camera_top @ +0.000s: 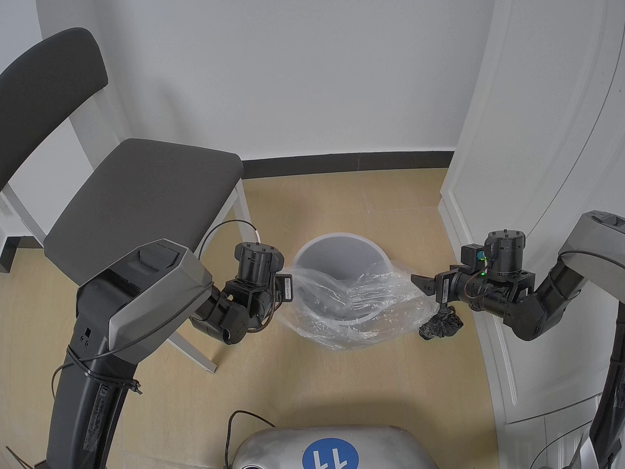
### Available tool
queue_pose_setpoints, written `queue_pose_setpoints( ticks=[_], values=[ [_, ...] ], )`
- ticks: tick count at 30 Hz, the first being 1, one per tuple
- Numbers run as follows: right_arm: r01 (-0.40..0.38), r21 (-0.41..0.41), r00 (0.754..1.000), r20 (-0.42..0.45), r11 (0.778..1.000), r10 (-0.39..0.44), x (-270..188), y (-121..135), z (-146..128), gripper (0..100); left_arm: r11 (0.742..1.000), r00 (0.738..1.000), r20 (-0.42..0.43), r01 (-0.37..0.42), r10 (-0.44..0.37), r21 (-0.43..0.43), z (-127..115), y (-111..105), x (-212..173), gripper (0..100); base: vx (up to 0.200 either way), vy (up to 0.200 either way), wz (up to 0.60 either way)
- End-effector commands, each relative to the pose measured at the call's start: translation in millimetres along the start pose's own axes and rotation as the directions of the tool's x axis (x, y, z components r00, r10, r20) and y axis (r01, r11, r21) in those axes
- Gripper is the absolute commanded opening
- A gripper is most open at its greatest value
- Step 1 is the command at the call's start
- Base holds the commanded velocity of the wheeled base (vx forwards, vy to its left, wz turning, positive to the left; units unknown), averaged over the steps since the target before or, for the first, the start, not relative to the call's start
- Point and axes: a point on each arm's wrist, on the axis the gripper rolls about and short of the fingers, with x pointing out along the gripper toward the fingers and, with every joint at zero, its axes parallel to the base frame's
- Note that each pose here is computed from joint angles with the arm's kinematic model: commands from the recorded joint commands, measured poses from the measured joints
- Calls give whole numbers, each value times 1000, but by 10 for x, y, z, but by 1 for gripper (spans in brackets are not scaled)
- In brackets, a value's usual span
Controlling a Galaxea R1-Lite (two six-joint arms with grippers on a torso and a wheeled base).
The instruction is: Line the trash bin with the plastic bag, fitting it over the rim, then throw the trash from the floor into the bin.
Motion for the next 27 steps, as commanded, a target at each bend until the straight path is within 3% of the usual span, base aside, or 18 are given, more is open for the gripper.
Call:
queue_pose_setpoints(
  ticks=[1, 8, 12, 18, 23, 27],
  values=[
    [-24, -11, 1000, -4, 1000, 24, -42, 176, -36, 100, 1000, 1000, -30, 2, -2, 11, -66, 12, -12, 100, 0, 0, 0],
    [-26, -16, 1000, -4, 1000, 26, -45, 326, -47, 100, 1000, 1000, -17, -2, 3, 19, 16, 31, -79, 100, 0, 0, 0],
    [-20, -41, 1000, 23, 999, 21, -158, 501, -58, 100, 991, 999, -43, -4, 10, 135, 160, 140, -413, 100, 0, 0, 0],
    [-60, -66, 997, 47, 996, 63, -133, 732, -114, 100, 981, 999, -48, 15, -6, 192, 270, 182, -682, 100, 0, 0, 0],
    [-62, -179, 995, 60, 982, 74, 11, 838, -56, 100, 977, 996, -71, 66, -53, 202, 350, 223, -888, 100, 0, 0, 0],
    [-58, -336, 998, -11, 940, 58, 112, 858, 16, 100, 967, 992, -80, 115, -99, 227, 390, 260, -1092, 100, 0, 0, 0]
  ],
)
